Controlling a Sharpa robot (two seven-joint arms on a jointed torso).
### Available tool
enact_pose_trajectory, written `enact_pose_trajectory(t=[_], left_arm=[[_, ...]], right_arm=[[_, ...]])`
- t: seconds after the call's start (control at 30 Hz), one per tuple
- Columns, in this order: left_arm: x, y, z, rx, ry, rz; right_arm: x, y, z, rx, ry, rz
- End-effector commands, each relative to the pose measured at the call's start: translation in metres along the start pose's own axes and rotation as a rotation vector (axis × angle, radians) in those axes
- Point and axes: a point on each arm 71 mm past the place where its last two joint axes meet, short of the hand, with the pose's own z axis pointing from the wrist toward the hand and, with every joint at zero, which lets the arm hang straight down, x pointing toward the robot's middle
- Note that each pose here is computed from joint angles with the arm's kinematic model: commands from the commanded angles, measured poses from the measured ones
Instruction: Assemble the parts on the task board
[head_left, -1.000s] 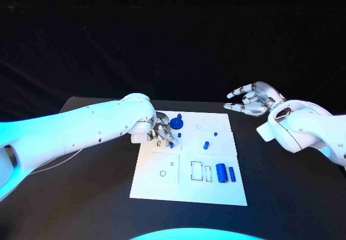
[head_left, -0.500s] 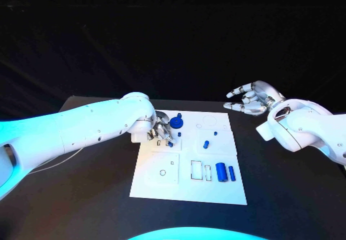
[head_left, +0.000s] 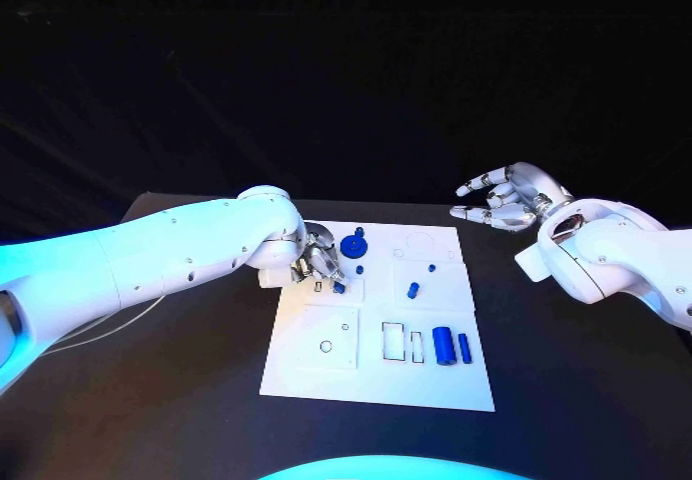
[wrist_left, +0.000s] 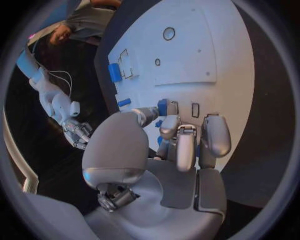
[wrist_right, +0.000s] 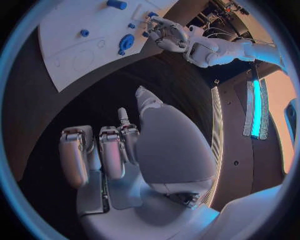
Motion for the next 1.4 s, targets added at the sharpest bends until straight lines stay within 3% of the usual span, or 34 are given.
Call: enact_pose_trajectory(t=[0.03,0.3,0.63,1.03,1.4], left_arm=[[-0.0007,0.0007,-0.0029,0.023,-0.016,-0.063],[-0.0026,0.0066,-0.0086,0.023,-0.061,-0.072],[-0.0022,0.0052,-0.0106,0.017,-0.167,-0.002],[0.0124,0.0047,-0.0086,0.028,-0.247,0.047],[0.02,0.0082,-0.0077,0.031,-0.263,0.047]], right_arm=[[0.001,0.0,0.0,-0.008,0.012,-0.012],[0.0,0.0,0.0,-0.007,0.011,-0.012],[0.0,0.0,0.0,-0.008,0.012,-0.012],[0.0,0.0,-0.001,-0.01,0.012,-0.011],[0.0,0.0,-0.001,-0.011,0.014,-0.011]])
